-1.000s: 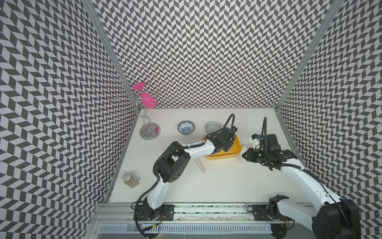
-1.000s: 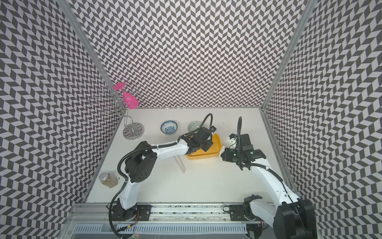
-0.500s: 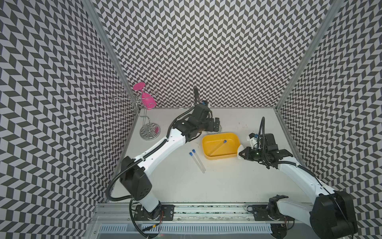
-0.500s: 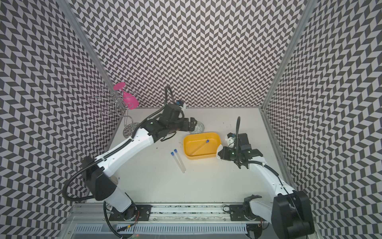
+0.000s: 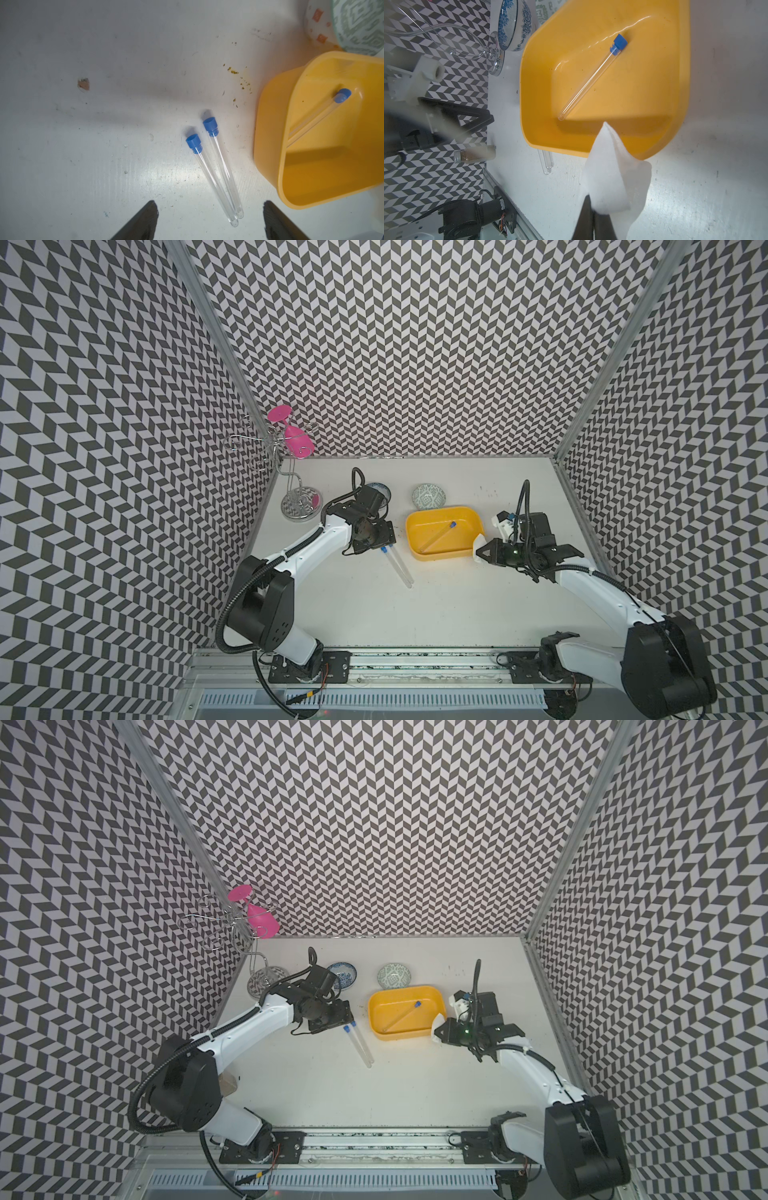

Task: Wipe the exteriors of test tubes
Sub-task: Pick up the test tube at the center of the board.

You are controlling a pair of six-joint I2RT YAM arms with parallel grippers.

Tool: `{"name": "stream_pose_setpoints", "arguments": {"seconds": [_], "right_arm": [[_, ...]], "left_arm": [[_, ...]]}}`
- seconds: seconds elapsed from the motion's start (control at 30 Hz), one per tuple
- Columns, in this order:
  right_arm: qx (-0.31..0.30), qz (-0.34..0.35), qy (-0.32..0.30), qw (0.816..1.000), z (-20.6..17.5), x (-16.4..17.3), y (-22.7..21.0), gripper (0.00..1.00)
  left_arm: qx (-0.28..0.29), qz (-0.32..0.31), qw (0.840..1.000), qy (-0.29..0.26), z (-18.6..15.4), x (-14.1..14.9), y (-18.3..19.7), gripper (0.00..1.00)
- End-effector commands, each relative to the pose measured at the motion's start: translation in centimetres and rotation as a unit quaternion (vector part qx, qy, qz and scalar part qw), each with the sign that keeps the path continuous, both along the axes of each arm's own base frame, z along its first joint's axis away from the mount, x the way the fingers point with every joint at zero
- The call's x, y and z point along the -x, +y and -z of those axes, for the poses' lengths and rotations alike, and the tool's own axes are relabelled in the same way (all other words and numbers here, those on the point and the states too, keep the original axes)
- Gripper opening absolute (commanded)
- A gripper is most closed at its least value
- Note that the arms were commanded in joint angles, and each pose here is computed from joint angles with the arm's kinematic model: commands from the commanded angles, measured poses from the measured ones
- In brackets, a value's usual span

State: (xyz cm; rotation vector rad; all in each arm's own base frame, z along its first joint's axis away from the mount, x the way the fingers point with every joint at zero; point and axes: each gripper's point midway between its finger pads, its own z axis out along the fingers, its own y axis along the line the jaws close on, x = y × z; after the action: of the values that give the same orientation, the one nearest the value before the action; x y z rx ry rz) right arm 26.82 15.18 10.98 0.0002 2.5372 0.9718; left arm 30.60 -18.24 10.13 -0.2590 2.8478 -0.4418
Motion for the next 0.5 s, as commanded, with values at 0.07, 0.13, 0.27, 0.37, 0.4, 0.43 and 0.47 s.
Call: {"name": "stream_pose_setpoints", "arguments": {"seconds": [0.07,0.13,0.27,0.37,0.4,0.43,0.47], "right_arm": [[-0.014,-0.004,-0.031,0.999,-1.1,0.2,0.3,0.0],[-0.013,-0.004,-0.031,0.999,-1.0,0.5,0.2,0.0],[-0.013,-0.005,-0.028,1.0,-0.7,1.1,0.1,0.0],[-0.014,-0.004,-0.028,1.0,-0.5,1.4,0.0,0.0],[-0.014,-0.004,-0.027,1.0,-0.4,1.5,0.0,0.0],[-0.015,-0.004,-0.027,1.0,-0.3,1.6,0.0,0.0],[-0.014,-0.004,-0.026,1.0,-0.3,1.7,0.0,0.0]], "left_arm": [[0.006,-0.018,0.999,0.03,2.4,0.1,-0.3,0.72],[0.002,-0.022,0.999,0.039,3.2,0.0,-0.3,0.69],[-0.012,-0.028,0.998,0.05,4.3,-0.1,-0.1,0.68],[-0.017,-0.03,0.998,0.056,4.9,-0.1,-0.1,0.65],[-0.018,-0.031,0.998,0.058,5.1,-0.1,-0.1,0.65],[-0.019,-0.031,0.998,0.06,5.4,-0.1,-0.1,0.64],[-0.019,-0.031,0.997,0.062,5.6,-0.1,-0.2,0.63]]}}
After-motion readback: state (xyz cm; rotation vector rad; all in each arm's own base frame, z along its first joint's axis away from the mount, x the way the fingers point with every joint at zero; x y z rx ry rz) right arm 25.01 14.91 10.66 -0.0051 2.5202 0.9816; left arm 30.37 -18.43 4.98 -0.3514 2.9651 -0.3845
